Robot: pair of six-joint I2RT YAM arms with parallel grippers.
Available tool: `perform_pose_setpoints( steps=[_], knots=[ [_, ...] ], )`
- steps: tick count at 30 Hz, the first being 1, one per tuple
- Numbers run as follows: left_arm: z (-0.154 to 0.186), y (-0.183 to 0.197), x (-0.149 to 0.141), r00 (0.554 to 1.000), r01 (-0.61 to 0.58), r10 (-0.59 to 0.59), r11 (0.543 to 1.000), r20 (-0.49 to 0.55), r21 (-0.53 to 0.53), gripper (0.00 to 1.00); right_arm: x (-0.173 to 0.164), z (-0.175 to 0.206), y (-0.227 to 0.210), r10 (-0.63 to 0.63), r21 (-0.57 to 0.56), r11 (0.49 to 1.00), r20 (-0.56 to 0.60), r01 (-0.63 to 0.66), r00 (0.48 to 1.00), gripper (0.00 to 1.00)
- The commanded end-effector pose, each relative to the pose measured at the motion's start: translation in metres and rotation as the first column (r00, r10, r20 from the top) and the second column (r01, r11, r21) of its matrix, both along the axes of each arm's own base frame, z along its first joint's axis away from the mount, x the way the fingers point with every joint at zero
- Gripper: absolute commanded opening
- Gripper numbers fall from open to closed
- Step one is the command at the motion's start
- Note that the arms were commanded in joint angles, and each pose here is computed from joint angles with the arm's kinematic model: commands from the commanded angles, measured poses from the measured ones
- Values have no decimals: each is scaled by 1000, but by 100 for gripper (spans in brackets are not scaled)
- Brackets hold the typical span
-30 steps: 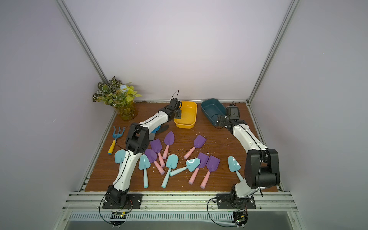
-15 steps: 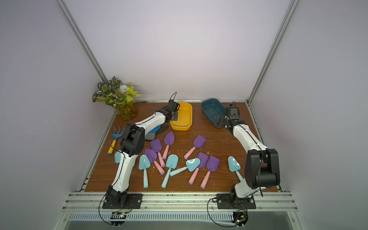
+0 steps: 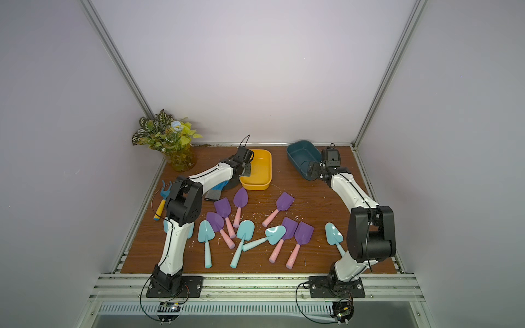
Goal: Sort the small shovels by color and place them into the storage box
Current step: Move the storage box to the center of the board.
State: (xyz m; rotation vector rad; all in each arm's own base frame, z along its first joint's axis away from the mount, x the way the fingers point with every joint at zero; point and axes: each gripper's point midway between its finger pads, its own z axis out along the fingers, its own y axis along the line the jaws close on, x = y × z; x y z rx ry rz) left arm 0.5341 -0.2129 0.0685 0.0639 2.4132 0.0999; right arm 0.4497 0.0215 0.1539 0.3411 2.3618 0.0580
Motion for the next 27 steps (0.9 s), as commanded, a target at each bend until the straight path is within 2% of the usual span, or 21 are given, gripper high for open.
perform_pose_setpoints(
  steps=[1,6,12,14,16,18,20,24,27],
  knots=[
    [-22,13,-28,994,23,-15,997,-112,69,0,7,16,2,-9,32,999,31,8,999,95],
    [-22,18,-40,992,25,-16,997,-122,68,0,8,14,1,-16,35,999,26,15,1000,95],
    [-14,18,-42,994,30,-23,998,-110,55,0,11,13,2,-26,48,999,20,25,999,95],
    [-10,16,-41,994,35,-30,998,-101,48,3,14,13,2,-33,48,998,21,32,999,95],
    [-3,16,-41,995,35,-32,999,-91,38,14,18,15,0,-44,42,998,24,43,999,95],
    [7,13,-39,996,44,-42,999,-73,22,40,25,18,-3,-63,31,998,27,62,998,95],
    [23,9,-36,997,56,-56,998,-43,-1,54,34,23,-8,-88,19,996,36,87,995,95],
    [66,-1,-32,996,79,-76,994,45,-75,64,55,31,-23,-164,-17,986,60,165,985,96],
    [96,-2,-33,993,78,-67,990,100,-118,67,70,34,-39,-227,-59,971,85,232,970,96]
  ],
)
